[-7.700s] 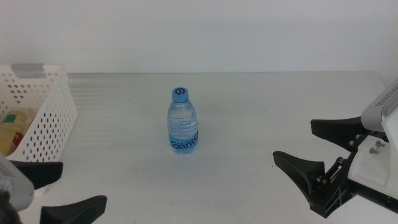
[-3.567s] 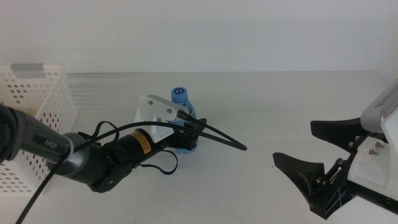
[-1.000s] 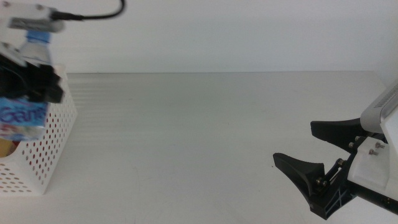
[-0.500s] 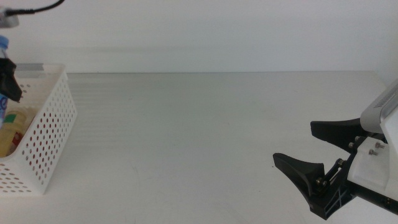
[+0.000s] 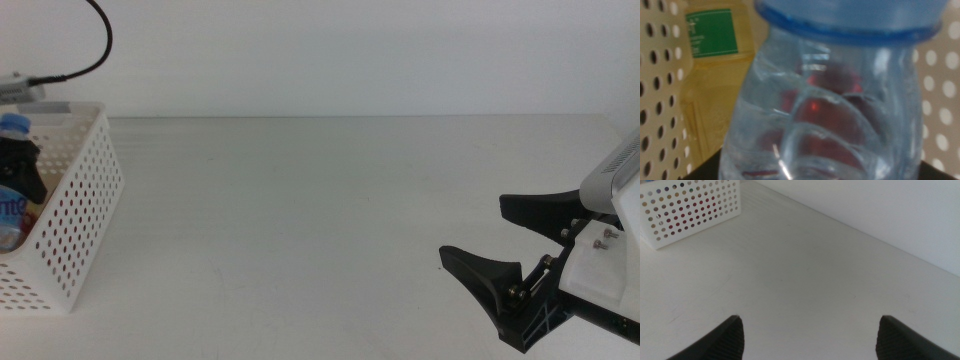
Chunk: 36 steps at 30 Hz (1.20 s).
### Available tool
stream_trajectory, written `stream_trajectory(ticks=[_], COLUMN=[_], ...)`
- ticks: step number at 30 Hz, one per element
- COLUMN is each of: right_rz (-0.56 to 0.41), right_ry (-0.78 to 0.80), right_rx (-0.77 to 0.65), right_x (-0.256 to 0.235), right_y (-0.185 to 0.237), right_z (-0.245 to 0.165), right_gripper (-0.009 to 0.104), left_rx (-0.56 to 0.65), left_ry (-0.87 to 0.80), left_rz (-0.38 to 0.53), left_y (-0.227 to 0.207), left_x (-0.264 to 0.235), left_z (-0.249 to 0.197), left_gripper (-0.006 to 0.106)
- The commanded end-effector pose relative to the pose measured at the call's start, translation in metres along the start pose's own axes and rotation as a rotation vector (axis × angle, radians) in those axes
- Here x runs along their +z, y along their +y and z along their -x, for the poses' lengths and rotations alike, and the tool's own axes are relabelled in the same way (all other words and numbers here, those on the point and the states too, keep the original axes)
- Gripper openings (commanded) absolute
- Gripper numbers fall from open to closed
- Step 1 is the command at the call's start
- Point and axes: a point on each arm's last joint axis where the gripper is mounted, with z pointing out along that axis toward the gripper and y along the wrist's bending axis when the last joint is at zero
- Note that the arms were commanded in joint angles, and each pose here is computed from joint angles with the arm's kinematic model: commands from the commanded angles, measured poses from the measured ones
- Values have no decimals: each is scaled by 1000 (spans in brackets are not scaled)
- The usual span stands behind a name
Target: Use arms to grab the bottles and put them into the dustbin to the left of the table.
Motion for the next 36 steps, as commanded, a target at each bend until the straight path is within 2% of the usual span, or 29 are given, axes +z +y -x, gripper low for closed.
stream_trajectory(ticks=[1,4,8,9,11,18,25,28,36], right_rz=[-6,-6,-6,-6,-6,-6,-6,-6,-6], right_ry=[-105,-105,-105,-105,-105,-105,-105,-105,-105], right_rx=[-16,-16,-16,-16,-16,-16,-16,-16,-16], right_x=[-3,-3,-3,-3,-3,-3,-3,-3,-3], right_y=[-1,-1,-1,-1,-1,-1,-1,-1,-1], right_z=[16,16,16,16,16,16,16,16,16], right_gripper=[87,87,87,87,87,87,87,87,87], left_rx=[-1,-3,-1,0,0,13,49,74,299], left_ry=[-104,-81,-86,-86,-73,-62,-161,-237,-461], left_rz=[-2,-12,-10,-11,-19,-36,-29,-36,-44], left_y=[-6,-5,-5,-5,-6,-14,-36,-60,-143], left_x=[-27,-20,-19,-19,-20,-43,-91,-112,-146], left_z=[8,8,9,9,8,4,-7,-13,-34], left_gripper=[-4,1,15,75,91,89,81,80,80])
